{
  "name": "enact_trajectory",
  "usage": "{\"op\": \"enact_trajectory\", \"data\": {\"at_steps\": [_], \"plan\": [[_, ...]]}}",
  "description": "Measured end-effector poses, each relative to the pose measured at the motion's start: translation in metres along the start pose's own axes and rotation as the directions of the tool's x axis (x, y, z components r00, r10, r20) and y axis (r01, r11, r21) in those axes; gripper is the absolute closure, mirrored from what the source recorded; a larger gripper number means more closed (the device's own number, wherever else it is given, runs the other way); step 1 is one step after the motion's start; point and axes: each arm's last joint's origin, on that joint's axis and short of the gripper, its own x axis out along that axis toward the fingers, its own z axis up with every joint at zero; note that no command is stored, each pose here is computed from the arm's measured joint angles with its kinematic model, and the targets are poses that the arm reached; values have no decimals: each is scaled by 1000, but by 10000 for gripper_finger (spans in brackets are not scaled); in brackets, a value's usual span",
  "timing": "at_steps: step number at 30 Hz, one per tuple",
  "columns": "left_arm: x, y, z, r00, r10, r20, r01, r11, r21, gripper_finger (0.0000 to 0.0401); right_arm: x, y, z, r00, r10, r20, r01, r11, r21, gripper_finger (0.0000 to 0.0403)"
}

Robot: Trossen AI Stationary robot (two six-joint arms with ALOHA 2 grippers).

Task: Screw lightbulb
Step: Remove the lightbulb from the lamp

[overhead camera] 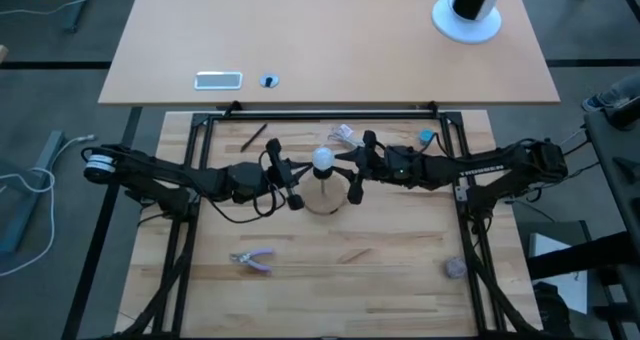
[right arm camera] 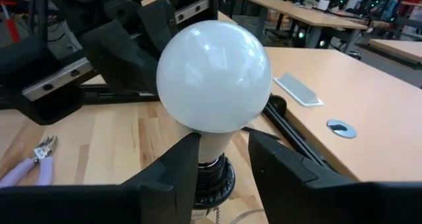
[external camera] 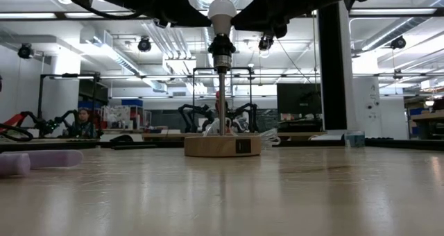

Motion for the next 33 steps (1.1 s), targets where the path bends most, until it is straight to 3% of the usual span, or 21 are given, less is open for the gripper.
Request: {"op": "enact_trajectory", "data": {"at_steps": [9, 15, 19, 33], "plan": [[-2, -3, 1, 1000, -16, 2, 16, 1000, -13, 401, 0, -1, -2, 1000, -4, -17, 4, 1000, -12, 289], [-5, -3, -2, 996, 70, -58, -69, 998, 10, 401, -4, -2, -4, 998, 5, -68, -3, 1000, 31, 286], [-4, -2, -3, 996, 68, -60, -68, 998, 11, 401, -2, 0, -2, 997, 60, -41, -57, 996, 67, 266], [-3, -3, -1, 1000, 2, -30, -2, 1000, 0, 401, 21, 4, -7, 997, 47, 64, -50, 997, 57, 163]]}}
